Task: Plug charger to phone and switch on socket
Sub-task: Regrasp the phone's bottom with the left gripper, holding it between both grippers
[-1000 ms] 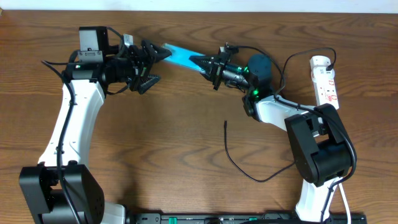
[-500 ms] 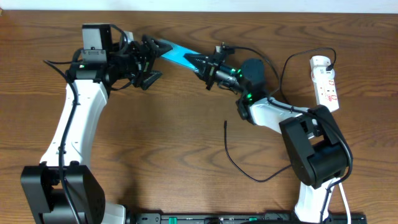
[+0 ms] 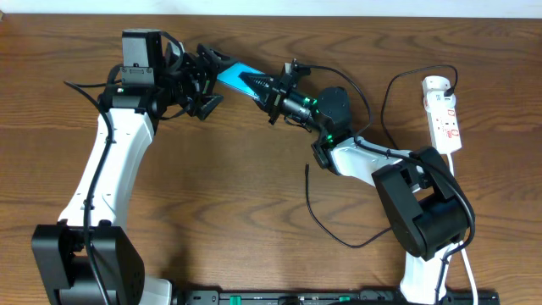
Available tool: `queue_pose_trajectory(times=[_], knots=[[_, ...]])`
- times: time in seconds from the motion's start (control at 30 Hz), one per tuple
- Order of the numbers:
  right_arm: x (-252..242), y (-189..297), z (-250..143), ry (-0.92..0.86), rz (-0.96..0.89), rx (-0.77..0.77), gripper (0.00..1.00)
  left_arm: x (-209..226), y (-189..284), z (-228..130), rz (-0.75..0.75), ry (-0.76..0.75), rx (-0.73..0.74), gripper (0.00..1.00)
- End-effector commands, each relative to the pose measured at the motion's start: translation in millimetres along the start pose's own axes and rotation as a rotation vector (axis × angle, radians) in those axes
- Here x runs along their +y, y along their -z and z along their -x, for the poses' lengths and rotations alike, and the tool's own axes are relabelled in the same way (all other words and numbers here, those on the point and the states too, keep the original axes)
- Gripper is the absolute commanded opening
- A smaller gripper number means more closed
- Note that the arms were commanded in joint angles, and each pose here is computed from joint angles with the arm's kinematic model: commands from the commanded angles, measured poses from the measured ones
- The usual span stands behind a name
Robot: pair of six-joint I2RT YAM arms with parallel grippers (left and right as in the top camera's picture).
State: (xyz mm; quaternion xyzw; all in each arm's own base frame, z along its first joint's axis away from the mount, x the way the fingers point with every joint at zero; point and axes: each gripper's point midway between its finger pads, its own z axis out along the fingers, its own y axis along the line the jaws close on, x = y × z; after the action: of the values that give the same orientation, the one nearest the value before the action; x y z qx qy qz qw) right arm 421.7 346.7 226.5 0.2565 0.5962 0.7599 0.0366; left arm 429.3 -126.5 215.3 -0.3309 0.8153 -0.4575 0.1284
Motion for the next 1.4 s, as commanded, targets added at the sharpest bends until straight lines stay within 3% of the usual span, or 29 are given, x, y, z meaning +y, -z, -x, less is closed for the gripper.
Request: queue_pose_trajectory(times=[0.0, 0.13, 0.47, 0.93, 1.37], knots=[[7.5, -2.5, -4.1, 0.035, 0.026, -0.003, 0.01, 2.9, -1.4, 6.7, 0.016, 0.050, -0.034, 0.82], [6.9, -2.5, -4.6, 0.043, 0.023, 0.000, 0.01, 2.1, -1.5, 8.4, 0.013, 0.055, -0.043, 0.72], [-5.7, -7.9, -12.7, 0.043, -0.014, 0.012, 0.01, -1.8, -1.4, 10.4, -0.001, 0.066, -0.051, 0.36], [-5.2, -11.2, -15.6, 0.007, -0.001, 0.001, 0.01, -1.4, -1.3, 12.3, 0.002, 0.064, -0.061, 0.15], [-1.9, -11.1, -10.2, -0.021, 0.018, -0.032, 0.01, -0.9, -1.2, 13.4, 0.004, 0.064, -0.068, 0.15]])
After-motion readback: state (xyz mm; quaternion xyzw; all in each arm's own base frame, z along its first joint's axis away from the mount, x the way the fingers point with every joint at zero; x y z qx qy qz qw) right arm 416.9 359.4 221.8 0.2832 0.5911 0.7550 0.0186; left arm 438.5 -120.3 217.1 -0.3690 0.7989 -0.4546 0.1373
